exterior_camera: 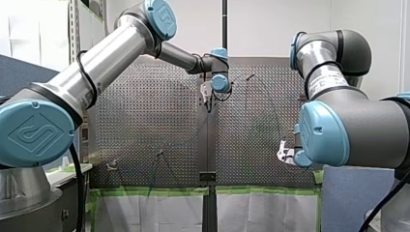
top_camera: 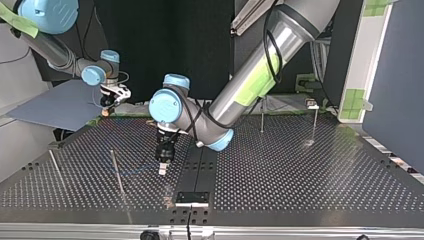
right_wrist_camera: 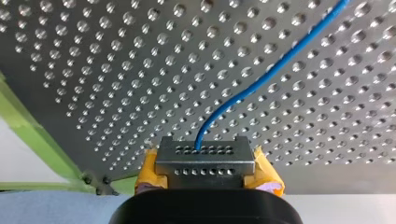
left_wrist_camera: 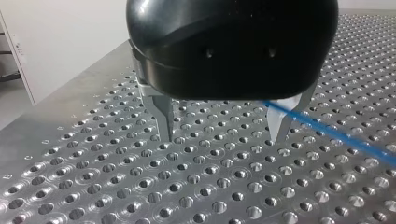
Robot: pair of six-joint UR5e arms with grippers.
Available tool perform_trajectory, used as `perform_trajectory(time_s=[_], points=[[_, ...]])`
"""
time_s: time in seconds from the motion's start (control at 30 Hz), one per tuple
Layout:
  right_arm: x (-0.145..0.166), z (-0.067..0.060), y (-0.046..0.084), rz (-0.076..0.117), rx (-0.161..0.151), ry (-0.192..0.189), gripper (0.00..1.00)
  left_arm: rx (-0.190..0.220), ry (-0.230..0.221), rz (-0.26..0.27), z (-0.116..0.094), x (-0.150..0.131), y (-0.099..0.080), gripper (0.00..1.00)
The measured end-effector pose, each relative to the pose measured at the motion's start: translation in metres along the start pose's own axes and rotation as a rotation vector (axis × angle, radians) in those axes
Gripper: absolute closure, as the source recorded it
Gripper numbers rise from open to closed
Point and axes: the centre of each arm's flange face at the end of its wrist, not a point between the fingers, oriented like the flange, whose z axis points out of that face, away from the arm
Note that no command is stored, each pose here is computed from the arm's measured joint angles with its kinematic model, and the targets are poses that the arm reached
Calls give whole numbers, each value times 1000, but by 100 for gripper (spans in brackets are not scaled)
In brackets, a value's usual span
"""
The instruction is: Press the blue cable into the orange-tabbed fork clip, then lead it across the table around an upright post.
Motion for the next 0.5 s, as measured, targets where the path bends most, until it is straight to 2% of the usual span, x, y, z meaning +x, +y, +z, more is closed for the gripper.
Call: perform_trajectory(time_s=[0.23,0.5], points=[[-20,2,11,7,-17,-14,100,0,1,0,0,0,0,0],[-22,2,12,9,-20,-17,100,0,18,-17,-2,2,1,0]])
